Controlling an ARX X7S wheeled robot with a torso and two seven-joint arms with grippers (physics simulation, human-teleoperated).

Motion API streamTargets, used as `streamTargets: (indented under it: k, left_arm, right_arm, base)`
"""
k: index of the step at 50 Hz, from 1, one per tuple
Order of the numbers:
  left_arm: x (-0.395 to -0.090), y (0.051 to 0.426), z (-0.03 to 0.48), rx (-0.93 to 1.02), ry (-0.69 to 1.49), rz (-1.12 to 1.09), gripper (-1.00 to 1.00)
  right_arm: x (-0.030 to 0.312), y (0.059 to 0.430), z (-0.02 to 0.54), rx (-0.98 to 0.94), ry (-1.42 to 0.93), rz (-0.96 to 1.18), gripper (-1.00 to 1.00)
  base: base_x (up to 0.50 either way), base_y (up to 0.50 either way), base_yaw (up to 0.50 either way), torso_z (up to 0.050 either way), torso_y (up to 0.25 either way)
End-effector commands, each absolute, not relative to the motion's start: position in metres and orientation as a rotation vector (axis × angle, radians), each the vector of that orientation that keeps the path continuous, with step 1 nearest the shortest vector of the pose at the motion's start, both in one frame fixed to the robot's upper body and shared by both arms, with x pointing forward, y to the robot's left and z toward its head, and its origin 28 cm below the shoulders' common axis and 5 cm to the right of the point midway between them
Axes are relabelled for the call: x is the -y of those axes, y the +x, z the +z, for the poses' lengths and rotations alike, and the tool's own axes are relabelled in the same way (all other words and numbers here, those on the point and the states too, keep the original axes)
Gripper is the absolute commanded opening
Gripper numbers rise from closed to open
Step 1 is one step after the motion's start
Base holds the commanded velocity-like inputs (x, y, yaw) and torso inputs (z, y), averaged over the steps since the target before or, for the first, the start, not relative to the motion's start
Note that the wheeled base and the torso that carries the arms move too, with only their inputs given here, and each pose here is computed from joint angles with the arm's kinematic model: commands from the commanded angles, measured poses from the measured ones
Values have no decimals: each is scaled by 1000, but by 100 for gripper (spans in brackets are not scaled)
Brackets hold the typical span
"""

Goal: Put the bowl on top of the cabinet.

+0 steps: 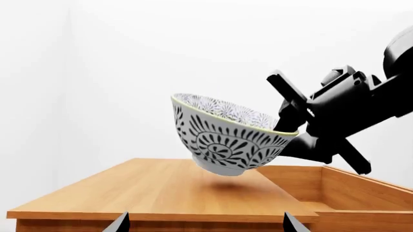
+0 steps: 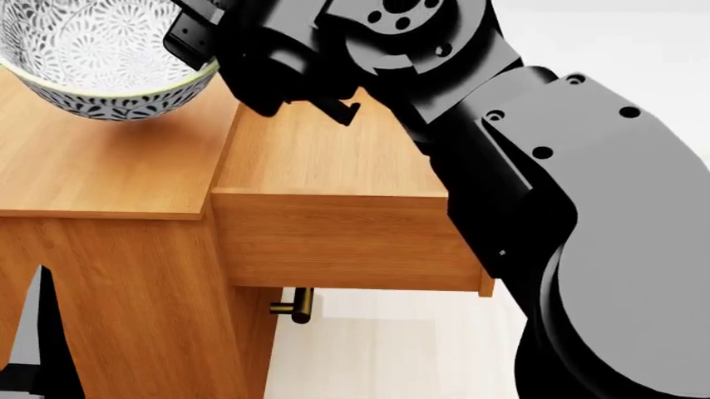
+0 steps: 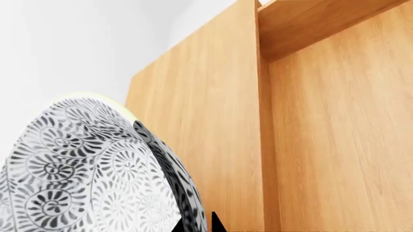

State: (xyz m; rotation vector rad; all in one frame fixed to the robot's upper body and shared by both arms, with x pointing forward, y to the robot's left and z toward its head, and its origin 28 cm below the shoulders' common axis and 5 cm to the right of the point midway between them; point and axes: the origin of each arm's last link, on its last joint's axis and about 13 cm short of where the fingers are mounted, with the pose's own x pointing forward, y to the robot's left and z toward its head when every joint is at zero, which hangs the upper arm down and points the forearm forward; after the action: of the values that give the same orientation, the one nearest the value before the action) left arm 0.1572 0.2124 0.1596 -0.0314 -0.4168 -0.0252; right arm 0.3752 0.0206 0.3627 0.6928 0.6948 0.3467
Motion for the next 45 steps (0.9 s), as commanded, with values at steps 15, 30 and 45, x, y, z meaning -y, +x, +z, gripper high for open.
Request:
streamTargets:
  k: [15, 30, 45]
  left_arm:
    - [-211, 158, 159, 414, -32, -32, 100]
    - [-211, 156, 161, 416, -32, -32, 100]
    - [-210, 157, 159, 415, -35, -39, 100]
  right_arm:
    - [-22, 376, 359, -690, 693, 349, -100]
    - [-23, 377, 354, -691, 686, 341, -100]
    - [-24, 376, 356, -669, 665, 355, 100]
  base:
    - [0, 0, 0, 0, 0]
    - [0, 0, 0, 0, 0]
    - [0, 0, 0, 0, 0]
